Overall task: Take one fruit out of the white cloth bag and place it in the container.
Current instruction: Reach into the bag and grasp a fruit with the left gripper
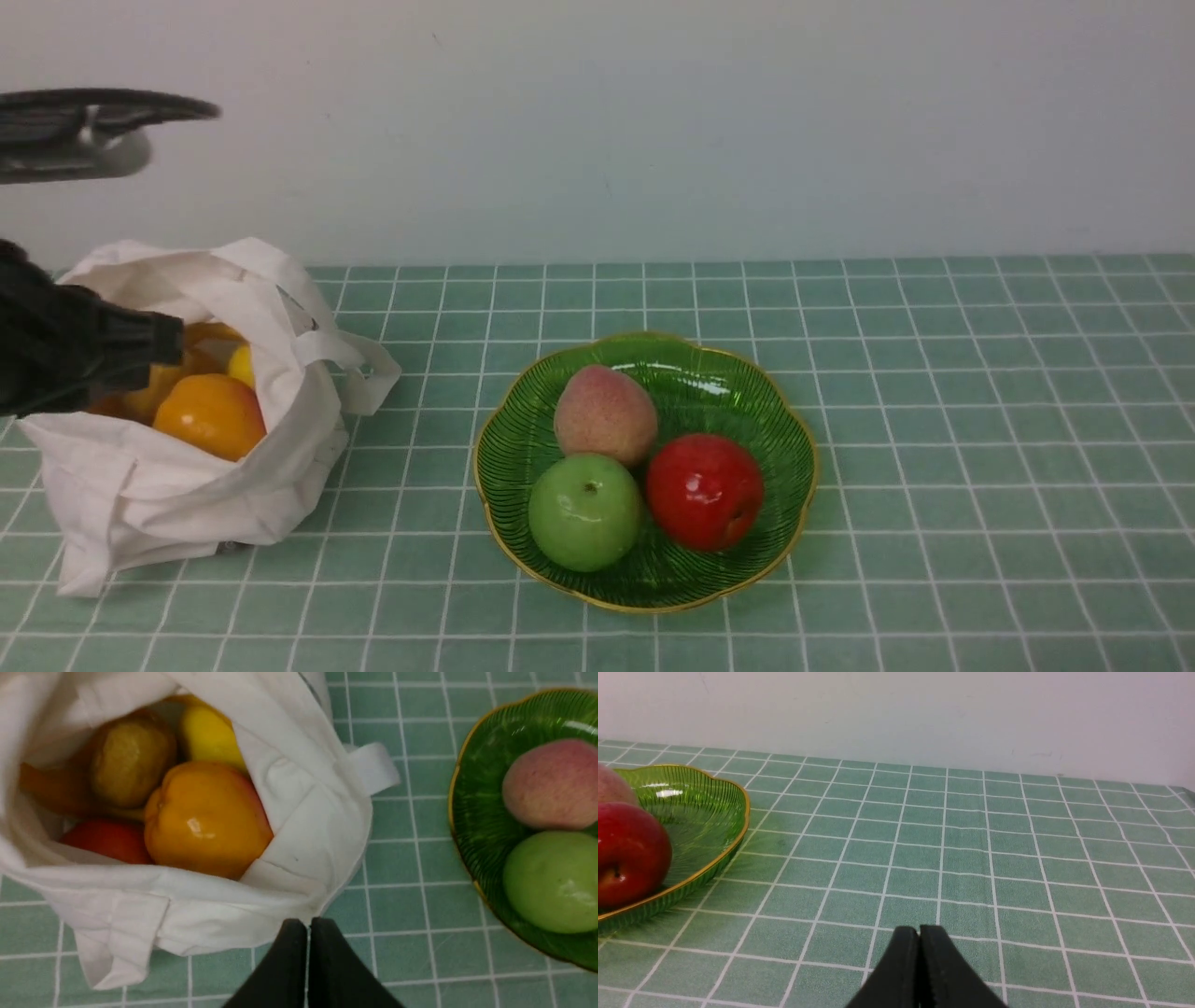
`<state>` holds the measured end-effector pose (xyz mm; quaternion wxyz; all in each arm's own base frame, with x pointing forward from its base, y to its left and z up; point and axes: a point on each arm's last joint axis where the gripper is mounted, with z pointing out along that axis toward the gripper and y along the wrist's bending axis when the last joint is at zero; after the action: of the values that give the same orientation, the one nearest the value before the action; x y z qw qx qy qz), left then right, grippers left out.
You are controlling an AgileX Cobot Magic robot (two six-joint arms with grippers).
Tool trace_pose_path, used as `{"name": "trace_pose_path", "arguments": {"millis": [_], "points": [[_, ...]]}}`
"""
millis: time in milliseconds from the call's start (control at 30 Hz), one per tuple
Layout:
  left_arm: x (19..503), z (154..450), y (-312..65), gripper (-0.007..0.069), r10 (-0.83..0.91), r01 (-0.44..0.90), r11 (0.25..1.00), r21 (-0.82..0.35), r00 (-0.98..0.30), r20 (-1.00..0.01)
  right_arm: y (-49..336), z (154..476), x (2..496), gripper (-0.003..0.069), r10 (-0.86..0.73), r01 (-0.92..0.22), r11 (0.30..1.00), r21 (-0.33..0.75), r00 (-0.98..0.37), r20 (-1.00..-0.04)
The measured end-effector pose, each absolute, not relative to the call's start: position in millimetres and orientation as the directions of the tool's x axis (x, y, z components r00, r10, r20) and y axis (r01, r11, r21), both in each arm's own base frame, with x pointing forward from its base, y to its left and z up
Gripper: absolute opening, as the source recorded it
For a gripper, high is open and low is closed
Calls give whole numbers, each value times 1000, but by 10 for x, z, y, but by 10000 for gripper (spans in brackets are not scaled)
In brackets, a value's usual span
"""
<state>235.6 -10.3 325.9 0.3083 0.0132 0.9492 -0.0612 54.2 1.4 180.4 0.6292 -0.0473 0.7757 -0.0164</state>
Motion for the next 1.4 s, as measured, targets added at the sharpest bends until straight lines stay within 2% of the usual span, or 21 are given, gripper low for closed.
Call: {"name": "trace_pose_path", "arguments": {"millis": [200, 300, 433, 567, 700, 800, 833, 867, 900, 967, 1067, 1200, 1400], "points": [[2922, 2991, -100, -8, 32, 77, 992, -104, -925, -379, 14, 1804, 542, -15, -94, -53, 995, -85, -204, -974], [3085, 2891, -74, -8, 54, 83, 994, -76, -944, -324, 14, 1804, 542, -15, -94, -53, 995, -85, -204, -974], [3187, 2799, -25, -8, 84, 94, 995, -19, -950, -301, 14, 1804, 542, -15, -94, -53, 995, -85, -204, -974], [3272, 2748, 4, 21, 103, 101, 995, 21, -937, -333, 14, 1804, 542, -15, -94, -53, 995, -85, -204, -974], [3368, 2699, 8, 96, 103, 99, 995, 30, -919, -381, 14, 1804, 542, -15, -94, -53, 995, -85, -204, -974], [3449, 2624, 14, 230, 108, 100, 994, 40, -909, -402, 14, 1804, 542, -15, -94, -53, 995, -85, -204, -974], [3453, 2620, 15, 230, 109, 101, 994, 42, -909, -402, 14, 1804, 542, -15, -94, -53, 995, -85, -204, -974], [3485, 2572, 29, 321, 121, 106, 993, 59, -909, -398, 14, 1804, 542, -15, -94, -53, 995, -85, -204, -974], [3493, 2553, 35, 350, 127, 109, 992, 67, -911, -393, 14, 1804, 542, -15, -94, -53, 995, -85, -204, -974], [3528, 2462, 57, 459, 136, 110, 990, 91, -920, -369, 14, 1804, 542, -15, -94, -53, 995, -85, -204, -974], [3558, 2371, 67, 557, 109, 84, 993, 88, -933, -343, 14, 1804, 542, -15, -94, -53, 995, -85, -204, -974], [3577, 2290, 68, 612, 75, 53, 996, 75, -945, -320, 14, 1804, 542, -15, -94, -53, 995, -85, -204, -974], [3608, 2157, 68, 615, 67, 49, 996, 70, -958, -280, 14, 1804, 542, -15, -94, -53, 995, -85, -204, -974]]}}
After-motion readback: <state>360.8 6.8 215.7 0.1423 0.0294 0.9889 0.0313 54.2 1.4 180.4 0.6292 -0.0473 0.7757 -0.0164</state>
